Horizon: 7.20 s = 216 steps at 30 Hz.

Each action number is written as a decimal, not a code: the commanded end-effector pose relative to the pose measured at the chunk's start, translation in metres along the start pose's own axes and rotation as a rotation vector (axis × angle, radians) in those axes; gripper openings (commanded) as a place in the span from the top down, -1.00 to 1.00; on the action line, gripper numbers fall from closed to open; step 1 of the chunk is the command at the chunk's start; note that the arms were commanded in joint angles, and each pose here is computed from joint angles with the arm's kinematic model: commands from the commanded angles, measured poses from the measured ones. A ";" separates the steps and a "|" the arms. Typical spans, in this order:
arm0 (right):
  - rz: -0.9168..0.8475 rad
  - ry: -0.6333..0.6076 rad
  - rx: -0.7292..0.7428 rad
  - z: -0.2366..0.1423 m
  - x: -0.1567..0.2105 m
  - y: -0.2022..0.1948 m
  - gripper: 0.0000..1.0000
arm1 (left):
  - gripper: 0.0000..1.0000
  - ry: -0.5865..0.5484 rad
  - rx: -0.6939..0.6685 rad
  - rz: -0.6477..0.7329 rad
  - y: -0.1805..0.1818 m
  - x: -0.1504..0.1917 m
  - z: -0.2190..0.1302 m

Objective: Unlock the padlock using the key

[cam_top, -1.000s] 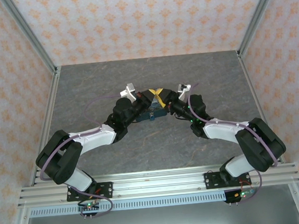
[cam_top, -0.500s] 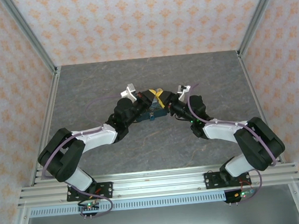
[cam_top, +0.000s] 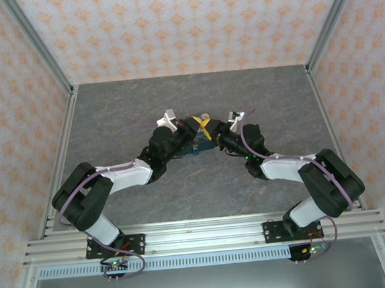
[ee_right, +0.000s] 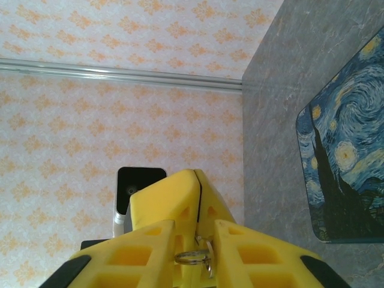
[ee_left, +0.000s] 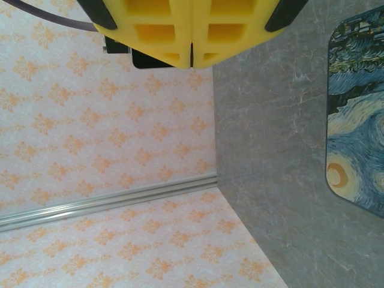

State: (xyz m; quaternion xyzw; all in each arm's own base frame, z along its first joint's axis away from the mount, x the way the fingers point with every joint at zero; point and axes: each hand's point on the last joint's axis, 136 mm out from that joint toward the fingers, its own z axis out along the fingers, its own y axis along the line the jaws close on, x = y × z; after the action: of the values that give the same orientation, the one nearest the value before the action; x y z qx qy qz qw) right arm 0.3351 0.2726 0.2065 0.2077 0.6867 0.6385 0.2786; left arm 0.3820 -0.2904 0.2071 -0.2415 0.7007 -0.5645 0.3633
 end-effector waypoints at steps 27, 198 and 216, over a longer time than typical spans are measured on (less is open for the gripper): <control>-0.019 -0.045 -0.045 -0.009 -0.011 0.016 0.15 | 1.00 -0.019 0.056 0.002 -0.018 -0.004 -0.003; -0.038 0.011 0.045 -0.030 -0.003 -0.014 1.00 | -0.19 0.055 -0.113 0.070 0.002 -0.004 -0.056; -0.009 -0.020 0.007 -0.028 -0.009 -0.001 1.00 | 0.36 0.075 -0.020 -0.053 -0.008 0.024 -0.003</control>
State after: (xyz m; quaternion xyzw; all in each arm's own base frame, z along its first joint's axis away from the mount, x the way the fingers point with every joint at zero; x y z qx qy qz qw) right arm 0.3205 0.2492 0.1857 0.2175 0.7110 0.6149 0.2627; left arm 0.3562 -0.3009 0.1813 -0.2403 0.7467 -0.5422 0.3010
